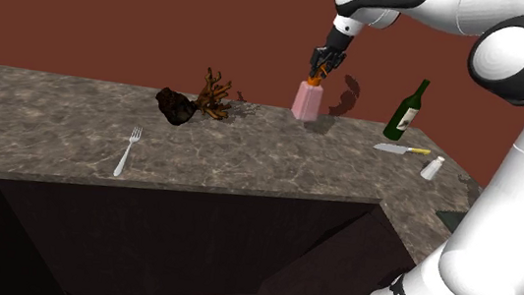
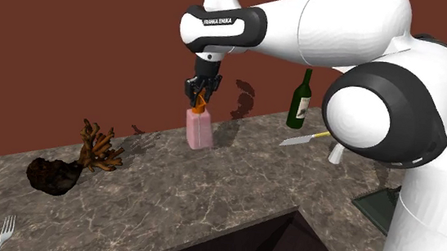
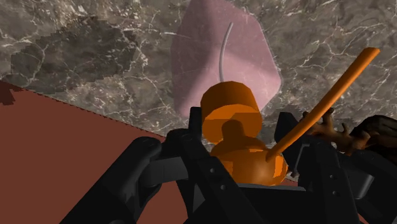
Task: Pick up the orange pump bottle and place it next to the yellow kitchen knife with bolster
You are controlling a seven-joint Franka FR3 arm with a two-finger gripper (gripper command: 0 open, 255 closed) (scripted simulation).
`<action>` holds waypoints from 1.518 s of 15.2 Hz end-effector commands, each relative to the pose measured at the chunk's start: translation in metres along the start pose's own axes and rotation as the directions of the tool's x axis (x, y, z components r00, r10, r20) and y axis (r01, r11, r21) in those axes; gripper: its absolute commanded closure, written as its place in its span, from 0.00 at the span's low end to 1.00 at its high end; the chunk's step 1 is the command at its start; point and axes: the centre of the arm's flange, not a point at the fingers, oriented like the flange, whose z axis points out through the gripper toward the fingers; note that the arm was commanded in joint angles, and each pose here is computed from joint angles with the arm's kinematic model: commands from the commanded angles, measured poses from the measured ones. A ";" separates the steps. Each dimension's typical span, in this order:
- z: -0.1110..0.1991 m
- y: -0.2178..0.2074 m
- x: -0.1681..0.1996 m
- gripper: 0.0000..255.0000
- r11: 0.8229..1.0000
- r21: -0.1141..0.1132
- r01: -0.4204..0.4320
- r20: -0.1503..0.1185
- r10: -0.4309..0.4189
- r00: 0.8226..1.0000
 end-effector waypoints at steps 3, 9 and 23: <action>-0.021 -0.001 0.004 1.00 1.000 0.000 0.000 0.000 0.000 1.000; -0.052 -0.003 0.010 1.00 1.000 0.000 0.000 0.000 0.000 1.000; -0.125 -0.007 0.024 1.00 1.000 0.000 0.000 0.000 0.000 1.000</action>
